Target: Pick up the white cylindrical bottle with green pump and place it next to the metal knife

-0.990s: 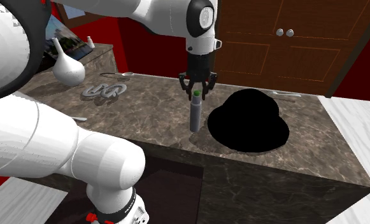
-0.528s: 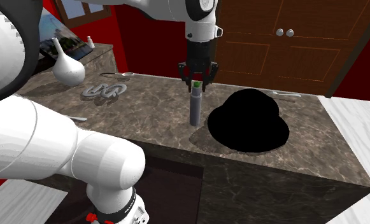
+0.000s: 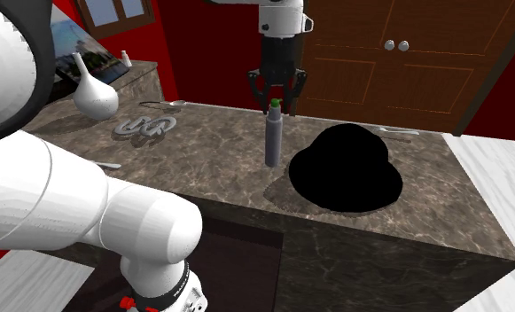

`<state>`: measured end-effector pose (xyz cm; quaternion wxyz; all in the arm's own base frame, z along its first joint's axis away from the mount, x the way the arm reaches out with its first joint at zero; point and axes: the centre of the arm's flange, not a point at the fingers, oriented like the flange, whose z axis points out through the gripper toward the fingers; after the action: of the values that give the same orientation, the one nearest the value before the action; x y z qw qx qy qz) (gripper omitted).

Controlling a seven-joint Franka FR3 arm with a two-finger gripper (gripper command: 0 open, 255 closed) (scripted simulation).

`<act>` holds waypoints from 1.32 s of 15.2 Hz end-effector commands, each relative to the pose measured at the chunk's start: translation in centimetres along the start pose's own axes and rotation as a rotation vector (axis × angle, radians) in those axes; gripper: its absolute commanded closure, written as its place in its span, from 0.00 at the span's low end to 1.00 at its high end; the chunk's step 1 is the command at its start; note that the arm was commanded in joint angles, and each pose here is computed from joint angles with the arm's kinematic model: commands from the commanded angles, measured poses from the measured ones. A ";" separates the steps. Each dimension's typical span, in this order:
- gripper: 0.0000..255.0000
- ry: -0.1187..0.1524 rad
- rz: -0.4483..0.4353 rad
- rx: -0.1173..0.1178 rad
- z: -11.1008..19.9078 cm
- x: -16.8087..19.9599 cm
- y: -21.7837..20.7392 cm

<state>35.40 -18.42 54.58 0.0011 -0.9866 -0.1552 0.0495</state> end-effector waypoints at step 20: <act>1.00 0.000 0.000 0.000 -11.2 -1.0 -0.2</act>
<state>35.57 -18.32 65.26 0.0012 -0.9866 -0.1552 0.0495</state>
